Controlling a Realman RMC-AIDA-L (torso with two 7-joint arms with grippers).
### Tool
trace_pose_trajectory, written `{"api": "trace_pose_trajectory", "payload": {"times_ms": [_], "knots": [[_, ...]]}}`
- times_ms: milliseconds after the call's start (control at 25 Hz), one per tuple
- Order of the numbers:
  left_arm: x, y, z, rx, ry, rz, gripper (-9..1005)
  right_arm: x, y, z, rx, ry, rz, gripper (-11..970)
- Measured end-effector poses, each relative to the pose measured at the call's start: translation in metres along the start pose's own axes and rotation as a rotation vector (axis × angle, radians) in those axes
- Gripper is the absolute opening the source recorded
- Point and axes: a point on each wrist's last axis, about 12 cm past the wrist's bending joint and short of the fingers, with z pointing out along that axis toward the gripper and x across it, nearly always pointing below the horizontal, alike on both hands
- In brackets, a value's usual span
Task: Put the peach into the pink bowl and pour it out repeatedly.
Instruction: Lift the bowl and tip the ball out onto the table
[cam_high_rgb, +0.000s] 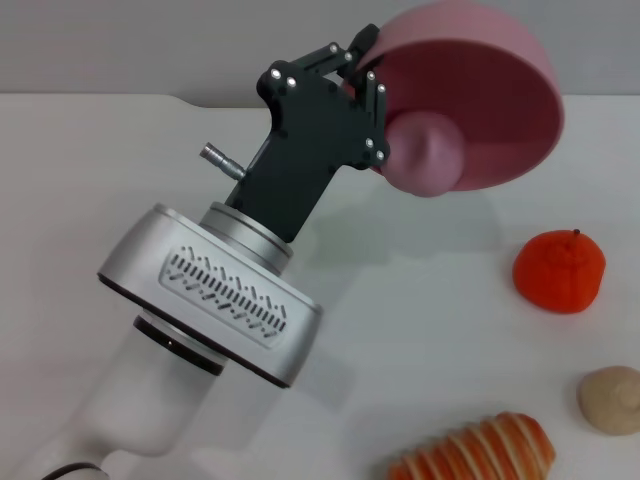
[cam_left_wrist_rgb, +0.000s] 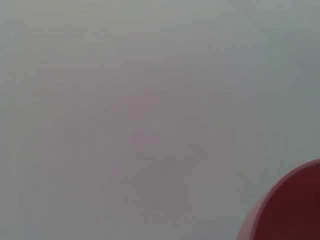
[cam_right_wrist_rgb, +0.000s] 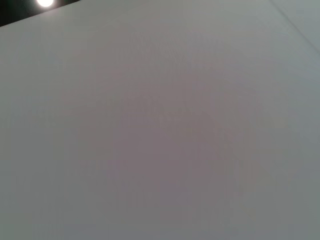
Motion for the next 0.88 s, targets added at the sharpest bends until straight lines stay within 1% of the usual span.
{"api": "trace_pose_trajectory", "payload": {"times_ms": [440, 680, 880], "knots": [[-0.0022, -0.0003, -0.0004, -0.003, -0.011, 0.021, 39, 0.0001, 0.0007, -0.0002, -0.001, -0.002, 0.006, 471], [-0.005, 0.0068, -0.0026, -0.06, -0.04, 0.024, 39, 0.0007, 0.001, -0.0002, 0.0, -0.001, 0.008, 471], [-0.0053, 0.0081, -0.0019, -0.067, -0.046, 0.026, 39, 0.0011, 0.0011, 0.0003, 0.0, 0.0, 0.009, 470]]}}
